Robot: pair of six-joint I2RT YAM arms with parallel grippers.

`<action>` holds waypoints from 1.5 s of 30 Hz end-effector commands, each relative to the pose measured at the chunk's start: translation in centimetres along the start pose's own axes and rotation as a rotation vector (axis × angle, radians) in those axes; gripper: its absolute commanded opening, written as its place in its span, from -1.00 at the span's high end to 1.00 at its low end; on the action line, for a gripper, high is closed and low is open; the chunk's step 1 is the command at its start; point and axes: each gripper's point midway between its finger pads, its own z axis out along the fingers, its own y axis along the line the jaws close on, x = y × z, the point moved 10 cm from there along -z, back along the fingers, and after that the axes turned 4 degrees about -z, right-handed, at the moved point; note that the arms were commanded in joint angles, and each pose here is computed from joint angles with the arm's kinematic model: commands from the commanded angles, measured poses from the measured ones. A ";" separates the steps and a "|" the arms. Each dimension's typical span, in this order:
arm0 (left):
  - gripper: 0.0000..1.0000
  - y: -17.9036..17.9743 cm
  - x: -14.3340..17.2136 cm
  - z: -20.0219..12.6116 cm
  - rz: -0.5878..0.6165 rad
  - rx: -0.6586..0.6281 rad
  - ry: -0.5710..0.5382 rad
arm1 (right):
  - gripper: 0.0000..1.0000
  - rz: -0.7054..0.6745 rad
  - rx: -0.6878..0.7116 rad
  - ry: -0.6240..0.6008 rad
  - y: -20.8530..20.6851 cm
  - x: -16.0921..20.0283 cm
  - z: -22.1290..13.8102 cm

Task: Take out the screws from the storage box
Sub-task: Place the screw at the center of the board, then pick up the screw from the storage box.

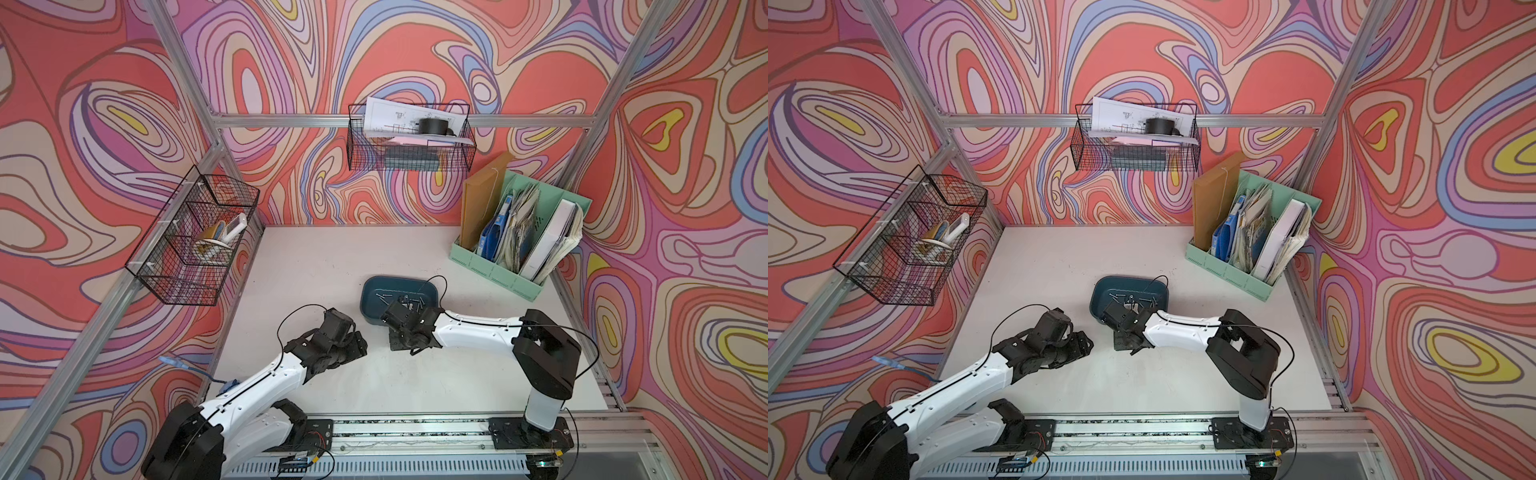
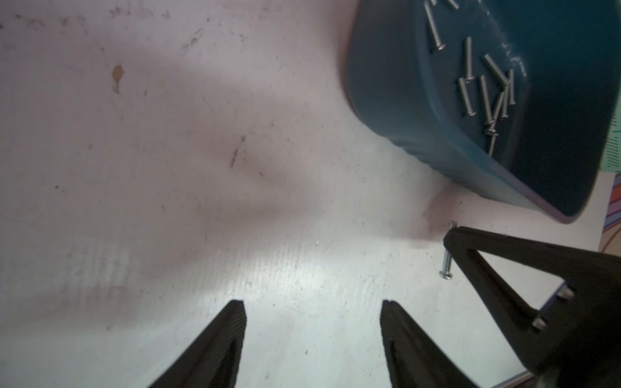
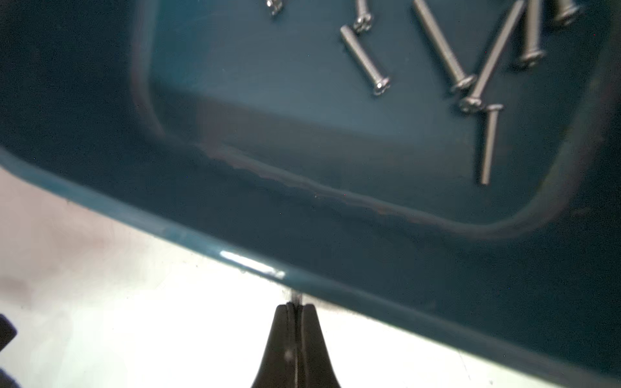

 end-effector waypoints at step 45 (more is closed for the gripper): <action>-0.47 -3.6 -2.7 -1.3 0.099 0.026 -0.082 | 0.42 -0.339 -0.045 -0.215 -0.6 -10.6 -8.2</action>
